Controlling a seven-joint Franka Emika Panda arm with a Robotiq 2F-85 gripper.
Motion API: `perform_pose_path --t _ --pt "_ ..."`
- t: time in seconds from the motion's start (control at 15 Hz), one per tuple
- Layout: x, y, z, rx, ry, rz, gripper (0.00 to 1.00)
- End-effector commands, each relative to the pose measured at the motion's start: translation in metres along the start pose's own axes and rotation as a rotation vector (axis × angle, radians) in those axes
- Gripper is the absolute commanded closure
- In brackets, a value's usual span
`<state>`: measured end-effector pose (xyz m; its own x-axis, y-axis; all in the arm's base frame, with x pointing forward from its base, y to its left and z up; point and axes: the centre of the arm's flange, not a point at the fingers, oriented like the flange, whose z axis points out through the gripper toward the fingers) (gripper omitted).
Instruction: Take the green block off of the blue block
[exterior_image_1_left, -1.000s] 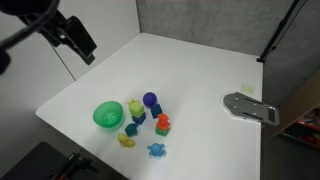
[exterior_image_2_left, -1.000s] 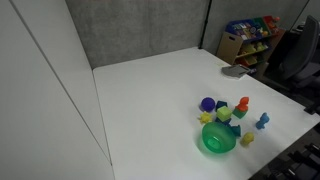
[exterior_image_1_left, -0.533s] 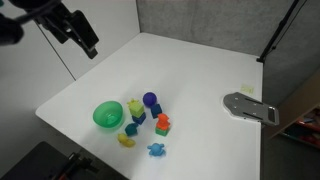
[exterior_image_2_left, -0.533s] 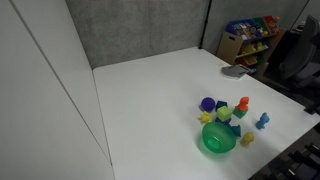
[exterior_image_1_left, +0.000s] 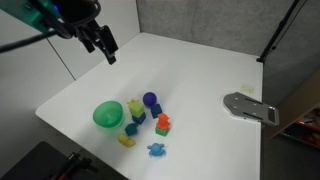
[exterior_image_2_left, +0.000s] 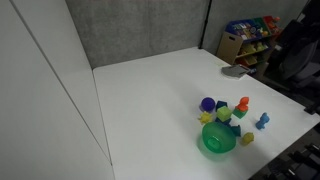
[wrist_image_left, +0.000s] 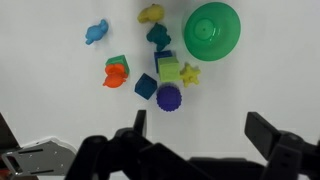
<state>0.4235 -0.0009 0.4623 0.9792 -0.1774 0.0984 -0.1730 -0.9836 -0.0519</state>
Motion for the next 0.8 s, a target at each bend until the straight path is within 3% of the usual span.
perform_pose_path --t 0.0,0.4,0.73 --pt "0.035 -0.007 0.031 -0.053 -0.068 0.035 0.0" --pt "0.048 -0.008 0.102 -0.123 -0.186 0.016 0.0" --pt "0.051 -0.012 0.16 -0.177 -0.21 -0.002 0.0"
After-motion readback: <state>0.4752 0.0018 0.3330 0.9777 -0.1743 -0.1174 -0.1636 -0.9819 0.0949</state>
